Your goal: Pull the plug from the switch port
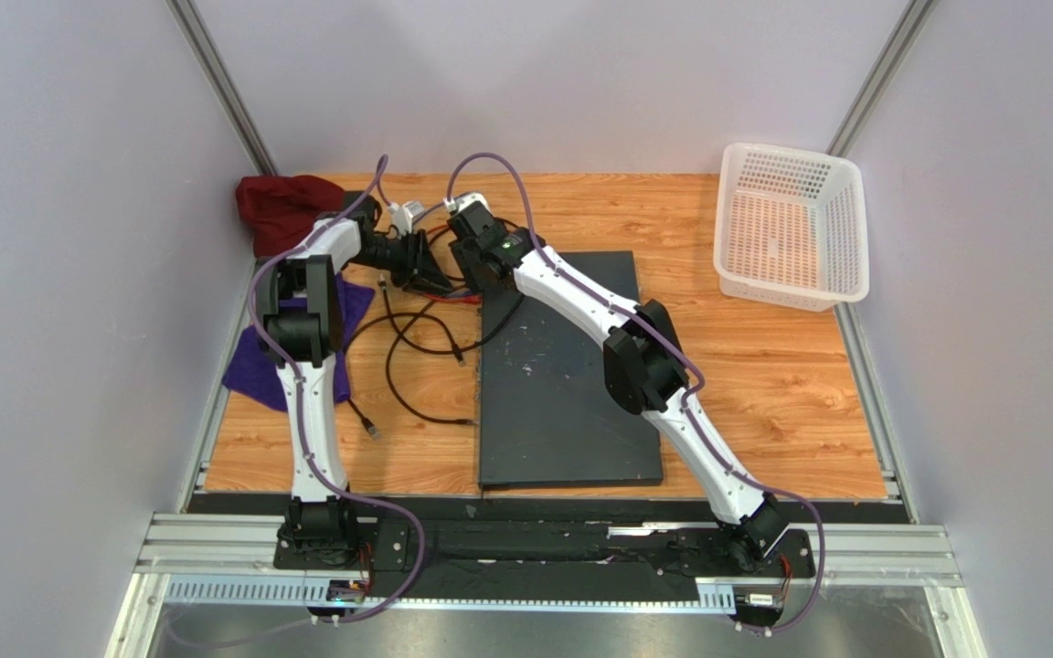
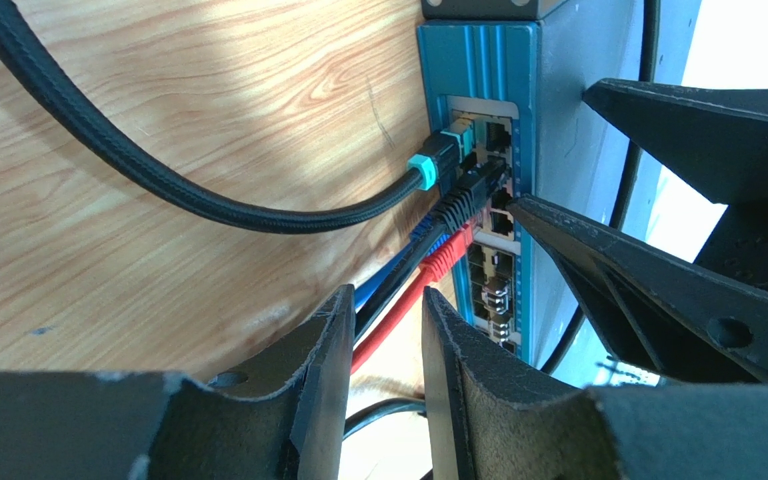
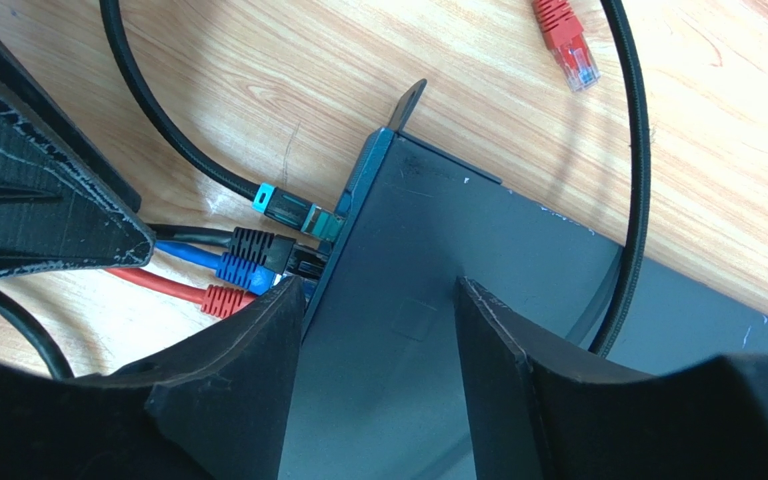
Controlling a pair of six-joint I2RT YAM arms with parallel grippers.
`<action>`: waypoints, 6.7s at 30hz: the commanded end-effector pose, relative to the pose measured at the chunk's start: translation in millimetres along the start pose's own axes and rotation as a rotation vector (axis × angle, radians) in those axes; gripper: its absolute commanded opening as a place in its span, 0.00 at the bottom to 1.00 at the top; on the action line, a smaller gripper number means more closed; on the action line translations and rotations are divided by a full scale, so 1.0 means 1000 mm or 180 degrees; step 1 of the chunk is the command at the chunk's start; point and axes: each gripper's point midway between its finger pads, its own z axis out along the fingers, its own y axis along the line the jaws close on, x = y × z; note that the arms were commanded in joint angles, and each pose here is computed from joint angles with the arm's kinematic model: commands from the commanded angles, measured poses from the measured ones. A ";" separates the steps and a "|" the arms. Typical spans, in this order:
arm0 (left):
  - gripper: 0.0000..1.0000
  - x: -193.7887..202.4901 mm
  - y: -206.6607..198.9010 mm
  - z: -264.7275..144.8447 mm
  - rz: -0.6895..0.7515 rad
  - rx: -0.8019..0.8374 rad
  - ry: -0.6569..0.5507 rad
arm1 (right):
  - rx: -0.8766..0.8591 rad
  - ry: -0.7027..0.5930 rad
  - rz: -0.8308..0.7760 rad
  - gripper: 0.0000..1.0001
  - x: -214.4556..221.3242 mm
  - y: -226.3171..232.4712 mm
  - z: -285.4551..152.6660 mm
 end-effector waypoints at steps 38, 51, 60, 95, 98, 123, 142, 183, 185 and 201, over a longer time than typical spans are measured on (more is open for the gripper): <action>0.42 0.003 -0.033 -0.017 -0.0064 0.0257 0.0027 | 0.0904 0.0566 -0.1071 0.49 0.068 -0.037 0.040; 0.60 -0.006 -0.028 -0.010 -0.0330 0.0251 0.0055 | 0.0944 0.0618 -0.0995 0.48 0.073 -0.040 0.037; 0.58 -0.033 -0.028 -0.040 0.0164 -0.0110 -0.0371 | 0.0935 0.0653 -0.0975 0.48 0.076 -0.040 0.035; 0.51 -0.016 0.002 -0.012 0.0547 -0.0051 0.0280 | 0.0913 0.0719 -0.0871 0.47 0.082 -0.041 0.032; 0.49 -0.013 0.013 -0.010 0.0654 -0.0254 0.0360 | 0.0910 0.0723 -0.0863 0.47 0.082 -0.041 0.032; 0.15 -0.010 0.010 0.005 0.0886 -0.0342 0.0540 | 0.0878 0.0759 -0.0807 0.47 0.084 -0.042 0.032; 0.35 -0.012 0.017 -0.007 0.0875 -0.0417 0.0482 | 0.0878 0.0753 -0.0716 0.47 0.084 -0.042 0.032; 0.00 -0.065 -0.028 -0.079 0.1997 -0.0862 0.0098 | -0.0004 0.0671 -0.0034 0.67 0.037 -0.057 -0.009; 0.00 -0.061 -0.058 -0.079 0.2054 -0.0470 -0.0007 | -0.0151 0.0587 0.0084 0.68 0.021 -0.069 -0.026; 0.16 -0.032 -0.039 -0.090 0.1549 -0.1047 0.0115 | -0.0131 0.0181 0.0241 0.71 -0.027 -0.161 -0.110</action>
